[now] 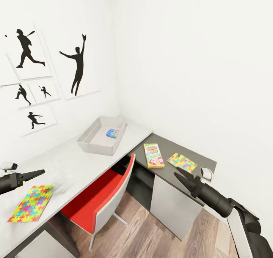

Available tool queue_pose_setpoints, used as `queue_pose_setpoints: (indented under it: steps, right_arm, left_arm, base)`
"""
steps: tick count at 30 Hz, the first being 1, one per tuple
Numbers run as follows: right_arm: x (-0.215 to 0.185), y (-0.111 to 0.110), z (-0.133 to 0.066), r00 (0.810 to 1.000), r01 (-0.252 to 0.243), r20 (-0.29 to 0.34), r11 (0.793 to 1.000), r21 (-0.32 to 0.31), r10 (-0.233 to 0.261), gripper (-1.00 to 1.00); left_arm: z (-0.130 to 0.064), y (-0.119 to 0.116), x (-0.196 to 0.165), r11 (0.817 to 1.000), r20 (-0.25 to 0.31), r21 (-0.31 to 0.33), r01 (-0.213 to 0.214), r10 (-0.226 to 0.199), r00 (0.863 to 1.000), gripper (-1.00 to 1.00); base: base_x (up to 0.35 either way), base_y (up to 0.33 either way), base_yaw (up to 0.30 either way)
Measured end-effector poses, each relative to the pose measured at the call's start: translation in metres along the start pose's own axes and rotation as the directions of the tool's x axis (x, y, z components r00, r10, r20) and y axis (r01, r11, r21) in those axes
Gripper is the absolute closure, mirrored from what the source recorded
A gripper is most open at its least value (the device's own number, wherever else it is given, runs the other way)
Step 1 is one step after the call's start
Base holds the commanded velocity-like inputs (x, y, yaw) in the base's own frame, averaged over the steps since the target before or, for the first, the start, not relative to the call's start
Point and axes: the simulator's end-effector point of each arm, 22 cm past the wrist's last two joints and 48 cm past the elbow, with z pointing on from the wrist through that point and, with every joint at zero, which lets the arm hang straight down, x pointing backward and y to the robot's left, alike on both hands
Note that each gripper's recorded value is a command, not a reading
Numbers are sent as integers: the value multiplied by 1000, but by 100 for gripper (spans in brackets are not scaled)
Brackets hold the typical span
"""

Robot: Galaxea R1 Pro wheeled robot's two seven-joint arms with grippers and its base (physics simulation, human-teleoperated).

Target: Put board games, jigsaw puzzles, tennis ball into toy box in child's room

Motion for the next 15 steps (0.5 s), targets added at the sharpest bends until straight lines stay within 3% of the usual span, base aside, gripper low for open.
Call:
queue_pose_setpoints:
  steps: [9, 15]
  right_arm:
    - [-4, 5, 1, 1000, 10, 5, 1000, -7, -10, -100]
    - [-7, 8, 1, 1000, 17, 8, 1000, -9, -17, -100]
  left_arm:
    - [-3, -6, -4, 1000, 9, 5, -11, 11, 1000, -100]
    - [-4, -9, -6, 1000, 14, 7, -17, 17, 1000, -100]
  base:
    - [-272, 10, -154]
    - [-288, 98, -117]
